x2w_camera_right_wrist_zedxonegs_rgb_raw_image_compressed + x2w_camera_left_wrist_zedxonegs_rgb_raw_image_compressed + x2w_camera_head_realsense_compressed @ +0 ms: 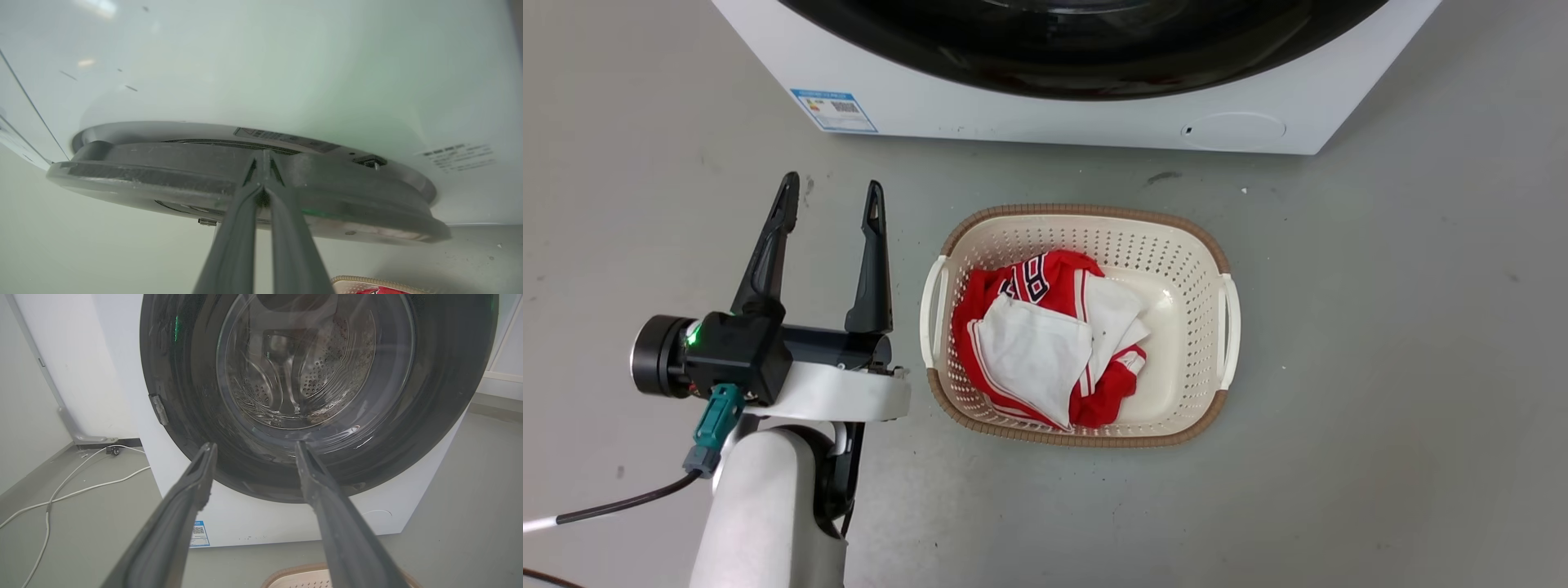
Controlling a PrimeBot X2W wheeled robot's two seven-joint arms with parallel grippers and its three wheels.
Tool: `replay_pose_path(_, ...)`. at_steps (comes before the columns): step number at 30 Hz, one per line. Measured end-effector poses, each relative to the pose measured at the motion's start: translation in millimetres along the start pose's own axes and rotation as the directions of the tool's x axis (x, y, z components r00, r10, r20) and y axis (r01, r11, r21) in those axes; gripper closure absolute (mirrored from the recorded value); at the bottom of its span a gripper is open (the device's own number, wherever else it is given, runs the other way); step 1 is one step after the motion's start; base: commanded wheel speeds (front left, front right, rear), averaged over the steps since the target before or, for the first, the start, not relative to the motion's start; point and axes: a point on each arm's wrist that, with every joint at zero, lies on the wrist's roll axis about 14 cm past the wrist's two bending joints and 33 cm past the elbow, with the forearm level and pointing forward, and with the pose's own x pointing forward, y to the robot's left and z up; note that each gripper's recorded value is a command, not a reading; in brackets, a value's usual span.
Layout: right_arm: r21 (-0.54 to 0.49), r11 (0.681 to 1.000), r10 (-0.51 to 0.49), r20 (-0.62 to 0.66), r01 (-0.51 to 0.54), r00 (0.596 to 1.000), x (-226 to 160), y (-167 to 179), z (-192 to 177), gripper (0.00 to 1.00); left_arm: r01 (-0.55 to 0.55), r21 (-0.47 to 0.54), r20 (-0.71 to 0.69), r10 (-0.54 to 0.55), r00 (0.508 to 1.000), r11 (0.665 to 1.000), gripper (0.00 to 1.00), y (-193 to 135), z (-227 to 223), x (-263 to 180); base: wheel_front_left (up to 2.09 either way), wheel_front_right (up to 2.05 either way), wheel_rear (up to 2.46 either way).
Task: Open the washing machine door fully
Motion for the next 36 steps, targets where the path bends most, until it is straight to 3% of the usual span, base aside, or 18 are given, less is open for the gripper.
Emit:
replay_pose_path(8,0.009,1.0,-0.03,-0.007,0.03,1.0,17,-11,-5,1.0,0.004,0.0,-0.019,-0.004,1.0,1.0,0.0,0,-10,4,0.0,0.0,0.0)
replay_pose_path(19,0.023,1.0,-0.005,-0.173,0.009,0.985,15,-3,-26,1.0,0.019,-0.006,-0.016,-0.019,1.0,1.0,0.0,-6,-10,7,0.0,0.0,0.0)
replay_pose_path(36,0.042,0.998,0.069,-0.449,-0.056,0.891,-42,18,-88,1.0,0.035,-0.012,0.036,-0.035,0.999,0.999,0.0,-15,21,-5,0.0,0.0,0.0)
